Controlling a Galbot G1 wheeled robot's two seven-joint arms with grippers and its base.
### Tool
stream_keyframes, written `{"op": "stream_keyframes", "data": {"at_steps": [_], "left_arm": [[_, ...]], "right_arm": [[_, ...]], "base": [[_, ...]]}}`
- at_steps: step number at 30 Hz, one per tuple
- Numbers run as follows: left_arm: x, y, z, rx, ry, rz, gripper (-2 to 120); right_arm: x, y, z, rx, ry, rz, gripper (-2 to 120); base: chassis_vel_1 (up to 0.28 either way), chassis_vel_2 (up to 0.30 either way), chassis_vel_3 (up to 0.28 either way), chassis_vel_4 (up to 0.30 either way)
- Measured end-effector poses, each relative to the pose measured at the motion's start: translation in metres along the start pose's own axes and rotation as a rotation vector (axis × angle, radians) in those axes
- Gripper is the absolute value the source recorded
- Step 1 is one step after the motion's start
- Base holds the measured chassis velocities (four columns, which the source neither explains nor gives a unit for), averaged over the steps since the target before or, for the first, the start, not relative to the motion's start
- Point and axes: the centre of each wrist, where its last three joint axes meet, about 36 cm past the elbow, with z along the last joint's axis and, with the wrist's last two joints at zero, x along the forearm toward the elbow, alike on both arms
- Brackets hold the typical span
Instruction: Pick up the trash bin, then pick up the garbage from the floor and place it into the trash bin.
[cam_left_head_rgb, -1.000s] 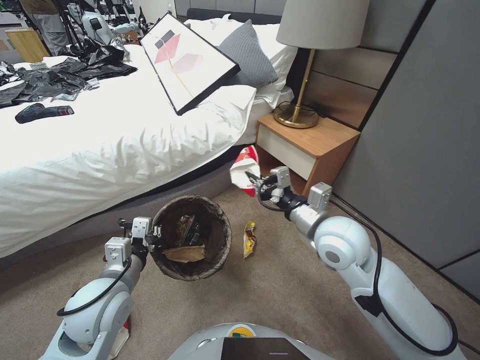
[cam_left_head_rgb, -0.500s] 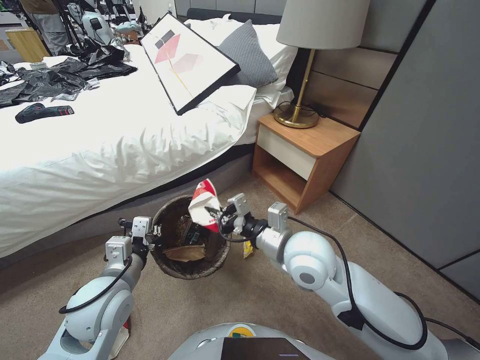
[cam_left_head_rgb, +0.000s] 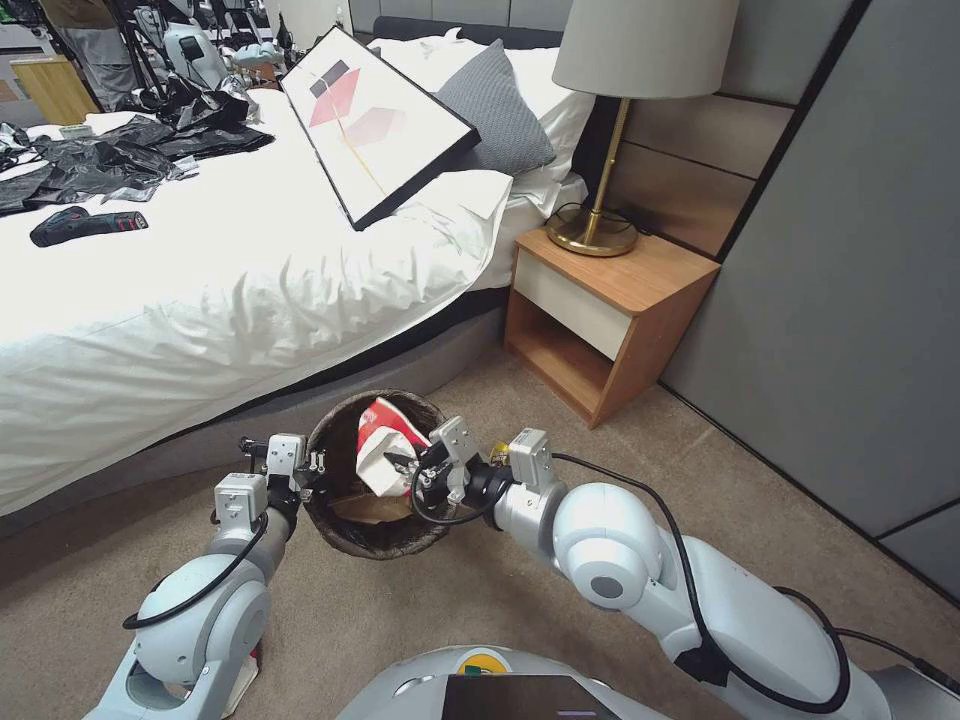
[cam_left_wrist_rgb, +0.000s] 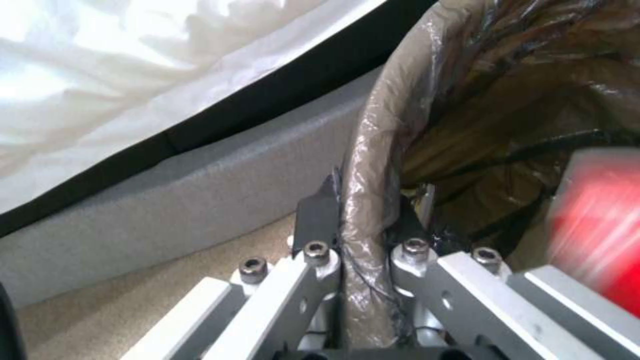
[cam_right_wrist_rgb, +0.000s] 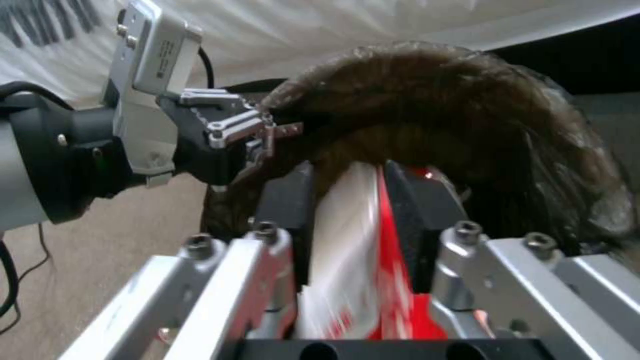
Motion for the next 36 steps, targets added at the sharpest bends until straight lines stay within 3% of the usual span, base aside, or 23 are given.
{"op": "stream_keyframes", "data": {"at_steps": [15, 20, 25, 31, 36], "left_arm": [[0.001, -0.001, 0.000, 0.003, -0.002, 0.002, 3], [0.002, 0.000, 0.000, 0.001, -0.001, 0.000, 3], [0.004, 0.001, -0.002, -0.002, -0.004, -0.001, 3], [0.005, 0.004, -0.002, -0.002, -0.004, -0.007, 3], [0.007, 0.006, -0.004, -0.003, -0.006, -0.010, 3]], "right_arm": [[-0.007, 0.005, -0.001, 0.012, -0.001, -0.005, 77], [0.004, -0.002, -0.010, 0.021, -0.074, 0.020, 99], [0.023, -0.020, -0.013, 0.082, -0.187, 0.042, 100], [0.049, -0.046, -0.006, 0.201, -0.346, 0.242, 100], [0.057, -0.062, 0.006, 0.220, -0.378, 0.356, 100]], "base": [[0.000, 0.000, 0.000, 0.000], [0.000, 0.000, 0.000, 0.000], [0.000, 0.000, 0.000, 0.000], [0.000, 0.000, 0.000, 0.000], [0.000, 0.000, 0.000, 0.000]]}}
